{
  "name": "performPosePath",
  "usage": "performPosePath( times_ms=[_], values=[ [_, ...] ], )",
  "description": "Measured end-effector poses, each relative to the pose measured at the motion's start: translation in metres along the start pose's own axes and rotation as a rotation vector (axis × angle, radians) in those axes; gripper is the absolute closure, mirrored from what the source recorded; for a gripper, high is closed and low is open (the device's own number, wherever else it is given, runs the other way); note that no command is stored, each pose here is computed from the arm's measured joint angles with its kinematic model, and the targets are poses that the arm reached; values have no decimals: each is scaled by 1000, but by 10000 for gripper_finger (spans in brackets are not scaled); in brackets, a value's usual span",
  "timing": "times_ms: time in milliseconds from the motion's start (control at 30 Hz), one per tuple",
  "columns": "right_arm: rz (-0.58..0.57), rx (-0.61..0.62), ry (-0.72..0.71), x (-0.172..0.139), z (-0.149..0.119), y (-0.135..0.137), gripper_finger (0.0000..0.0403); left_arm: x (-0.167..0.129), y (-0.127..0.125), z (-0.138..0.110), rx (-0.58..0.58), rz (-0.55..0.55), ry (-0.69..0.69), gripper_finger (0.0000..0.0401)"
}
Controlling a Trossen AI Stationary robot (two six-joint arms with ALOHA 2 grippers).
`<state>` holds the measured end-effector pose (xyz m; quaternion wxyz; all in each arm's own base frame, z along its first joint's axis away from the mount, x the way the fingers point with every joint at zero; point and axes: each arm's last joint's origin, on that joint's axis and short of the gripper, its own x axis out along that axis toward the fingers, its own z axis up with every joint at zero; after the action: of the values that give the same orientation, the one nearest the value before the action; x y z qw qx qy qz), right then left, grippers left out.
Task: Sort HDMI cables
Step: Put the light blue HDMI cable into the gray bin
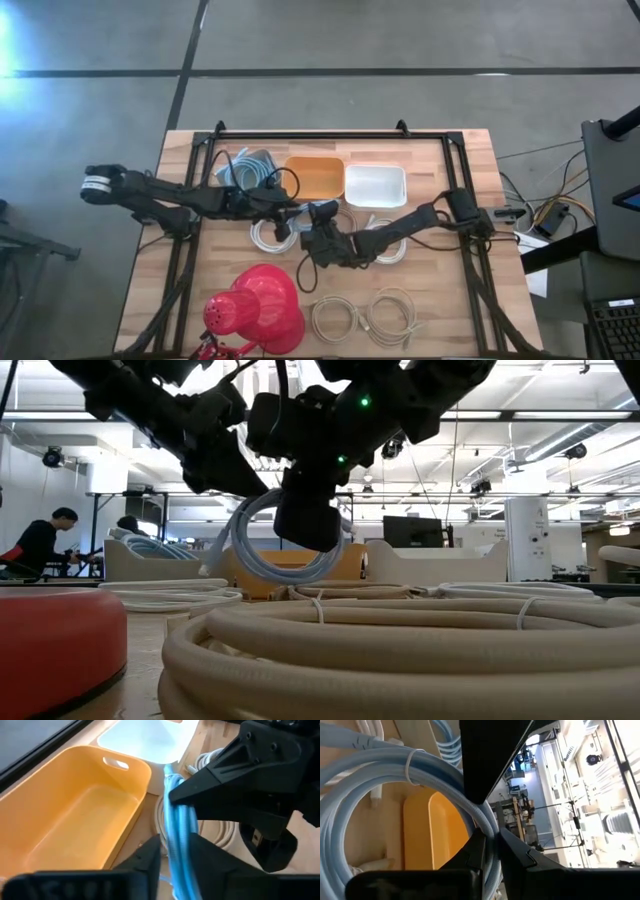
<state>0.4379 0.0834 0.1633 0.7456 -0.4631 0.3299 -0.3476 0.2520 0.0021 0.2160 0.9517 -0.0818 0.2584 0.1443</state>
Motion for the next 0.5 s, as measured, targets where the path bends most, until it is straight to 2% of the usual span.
performPosePath(
  times_ms=[133,233,333,500],
  values=[
    [5,18,-1,-2,0,0,374,-7,1,4,7,-5,-24,234],
    [5,52,-3,-2,0,-1,373,-11,1,5,4,-12,-34,205],
    [8,73,-6,-2,1,-2,374,-11,2,4,7,-20,-17,191],
    [22,108,-23,-2,3,-3,373,-9,-1,0,2,-66,23,190]
  ],
)
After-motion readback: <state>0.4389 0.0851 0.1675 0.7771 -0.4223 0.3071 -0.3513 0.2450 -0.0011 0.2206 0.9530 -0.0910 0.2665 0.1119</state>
